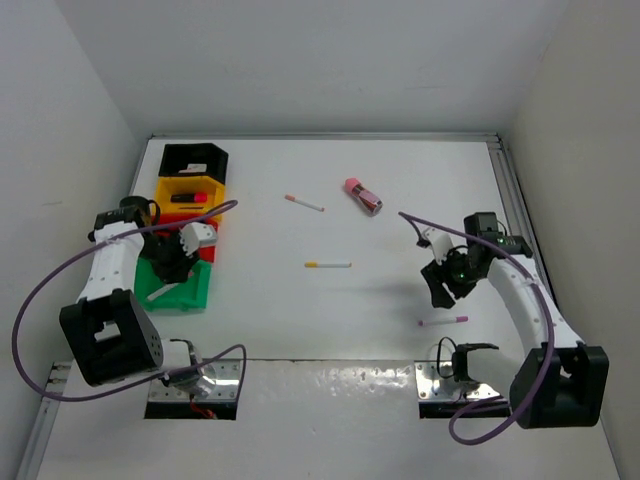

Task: Sort the stationery into containers
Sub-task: Place the pen in the storage box, then move the pen to the center of the board, then pick up the pen from the center of the board, then place the pen in the storage box.

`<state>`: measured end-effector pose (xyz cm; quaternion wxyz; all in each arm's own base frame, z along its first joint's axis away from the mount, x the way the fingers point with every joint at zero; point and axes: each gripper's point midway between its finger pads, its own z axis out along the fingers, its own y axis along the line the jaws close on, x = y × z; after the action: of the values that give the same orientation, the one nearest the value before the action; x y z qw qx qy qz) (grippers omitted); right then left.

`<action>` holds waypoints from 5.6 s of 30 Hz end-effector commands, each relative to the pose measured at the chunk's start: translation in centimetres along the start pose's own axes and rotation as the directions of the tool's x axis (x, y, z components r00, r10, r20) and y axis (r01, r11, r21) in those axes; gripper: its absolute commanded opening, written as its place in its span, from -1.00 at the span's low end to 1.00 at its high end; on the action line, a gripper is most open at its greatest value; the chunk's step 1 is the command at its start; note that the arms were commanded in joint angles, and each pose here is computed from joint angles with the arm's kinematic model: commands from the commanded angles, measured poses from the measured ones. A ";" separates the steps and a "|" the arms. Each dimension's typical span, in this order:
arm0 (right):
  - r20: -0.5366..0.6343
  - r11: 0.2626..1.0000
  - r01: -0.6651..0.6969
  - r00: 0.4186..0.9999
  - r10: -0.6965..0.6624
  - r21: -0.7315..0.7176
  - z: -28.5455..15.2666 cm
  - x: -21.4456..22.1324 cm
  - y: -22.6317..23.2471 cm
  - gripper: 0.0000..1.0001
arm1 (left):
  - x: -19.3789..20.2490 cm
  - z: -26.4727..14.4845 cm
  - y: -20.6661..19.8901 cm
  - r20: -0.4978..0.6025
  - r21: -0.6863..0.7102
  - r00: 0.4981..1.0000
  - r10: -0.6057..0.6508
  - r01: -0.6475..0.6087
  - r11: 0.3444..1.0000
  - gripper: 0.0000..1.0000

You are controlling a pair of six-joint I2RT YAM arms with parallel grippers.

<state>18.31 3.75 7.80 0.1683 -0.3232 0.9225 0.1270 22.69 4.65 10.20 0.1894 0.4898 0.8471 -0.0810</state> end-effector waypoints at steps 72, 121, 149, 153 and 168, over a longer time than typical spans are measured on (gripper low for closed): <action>-0.087 0.711 0.652 0.718 -0.691 -0.262 12.5 -5.1 -12.5 -0.27 | -10.9 -6.6 3.2 0.399 0.042 0.914 -0.078 0.067 0.997 0.43; -0.046 0.432 -0.025 0.998 -0.038 -0.901 -0.7 -19.7 21.9 -1.00 | -28.5 0.0 -16.1 0.522 -0.046 0.627 0.578 -0.656 0.753 0.33; 0.010 0.680 -0.068 0.994 0.111 -0.730 -0.6 -15.0 11.0 0.21 | -7.8 -2.2 -1.9 0.118 -0.130 0.988 0.097 -0.082 0.988 -1.00; 0.018 0.724 -0.069 0.993 0.112 -0.687 0.5 -13.9 10.5 0.21 | -1.4 -2.7 -0.2 0.022 -0.108 0.999 0.035 -0.032 0.994 -1.00; 0.090 0.916 0.019 0.996 0.019 -0.400 5.0 -15.2 5.7 0.20 | 4.6 -3.3 2.1 -0.115 -0.064 0.993 0.026 -0.034 0.997 -0.68</action>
<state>24.02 18.30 9.48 0.0763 -0.3186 0.8647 0.3808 21.14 9.71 10.96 0.1568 0.4820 0.8613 -0.0345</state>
